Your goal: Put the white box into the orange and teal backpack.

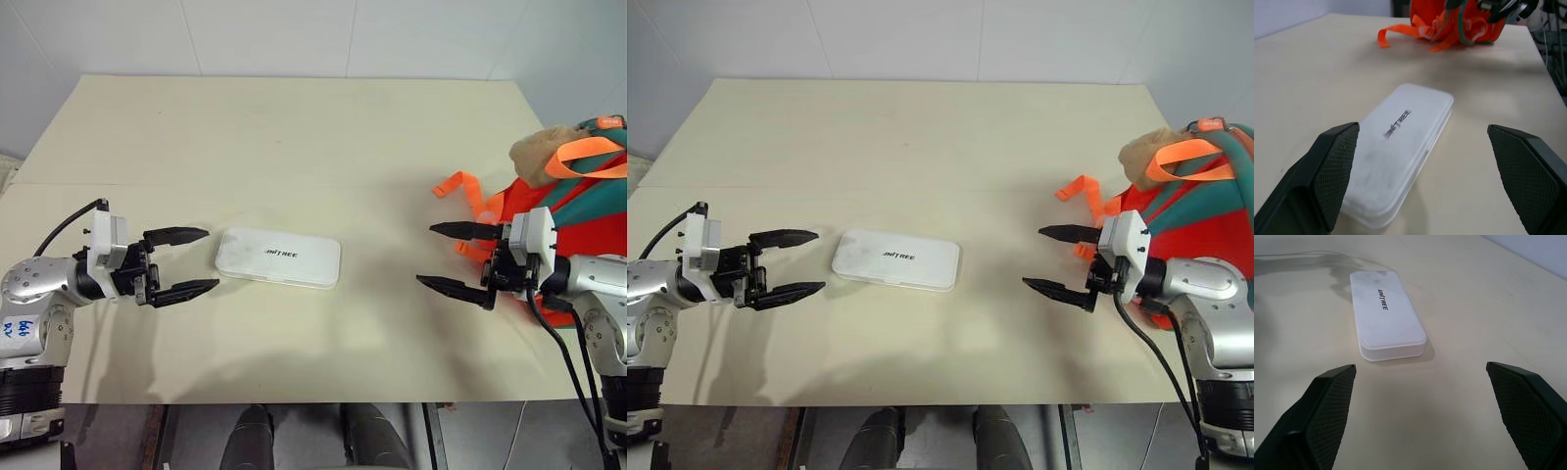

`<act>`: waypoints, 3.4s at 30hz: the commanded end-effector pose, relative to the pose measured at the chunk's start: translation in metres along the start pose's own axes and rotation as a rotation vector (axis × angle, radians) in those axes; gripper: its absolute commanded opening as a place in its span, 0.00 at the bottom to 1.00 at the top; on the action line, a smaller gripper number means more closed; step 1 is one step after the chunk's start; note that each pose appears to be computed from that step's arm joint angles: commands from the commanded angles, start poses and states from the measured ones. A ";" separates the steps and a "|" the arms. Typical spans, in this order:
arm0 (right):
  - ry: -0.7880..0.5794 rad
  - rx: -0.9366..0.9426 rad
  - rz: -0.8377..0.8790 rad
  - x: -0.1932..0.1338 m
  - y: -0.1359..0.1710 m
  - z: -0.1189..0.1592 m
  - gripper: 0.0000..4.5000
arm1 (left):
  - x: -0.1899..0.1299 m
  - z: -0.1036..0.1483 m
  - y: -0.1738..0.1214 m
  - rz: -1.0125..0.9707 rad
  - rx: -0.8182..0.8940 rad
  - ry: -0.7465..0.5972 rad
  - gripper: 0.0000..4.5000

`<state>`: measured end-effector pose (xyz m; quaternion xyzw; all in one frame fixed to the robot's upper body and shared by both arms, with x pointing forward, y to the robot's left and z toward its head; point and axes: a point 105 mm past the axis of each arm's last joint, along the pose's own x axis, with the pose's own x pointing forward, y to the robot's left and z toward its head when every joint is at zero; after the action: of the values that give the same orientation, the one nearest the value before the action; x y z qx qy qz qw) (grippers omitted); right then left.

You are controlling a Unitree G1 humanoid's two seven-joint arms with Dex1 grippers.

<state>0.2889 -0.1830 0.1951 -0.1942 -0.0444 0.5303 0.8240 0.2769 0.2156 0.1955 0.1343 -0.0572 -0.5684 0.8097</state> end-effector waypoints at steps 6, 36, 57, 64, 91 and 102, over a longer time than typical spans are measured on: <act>0.000 -0.074 0.082 0.017 0.003 -0.001 1.00 | -0.002 0.009 0.002 0.030 0.043 -0.016 0.99; 0.030 -0.020 -0.050 0.096 -0.011 -0.032 0.00 | -0.017 -0.055 0.074 0.340 0.057 0.196 0.00; 0.039 0.102 0.032 0.136 0.015 -0.043 0.00 | 0.017 -0.082 0.038 0.231 -0.042 0.208 0.00; 0.051 0.103 0.025 0.118 0.014 -0.041 0.00 | 0.030 -0.078 0.017 0.145 -0.079 0.173 0.00; 0.105 0.185 -0.026 0.050 0.013 -0.058 0.00 | 0.048 -0.067 -0.018 0.157 -0.222 0.151 0.00; 0.105 0.209 -0.007 0.028 0.003 -0.038 0.74 | 0.016 -0.070 0.002 0.206 -0.332 0.206 0.70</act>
<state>0.3107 -0.1632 0.1347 -0.1371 0.0685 0.5226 0.8387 0.3008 0.2067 0.1116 0.0670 0.1219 -0.4589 0.8775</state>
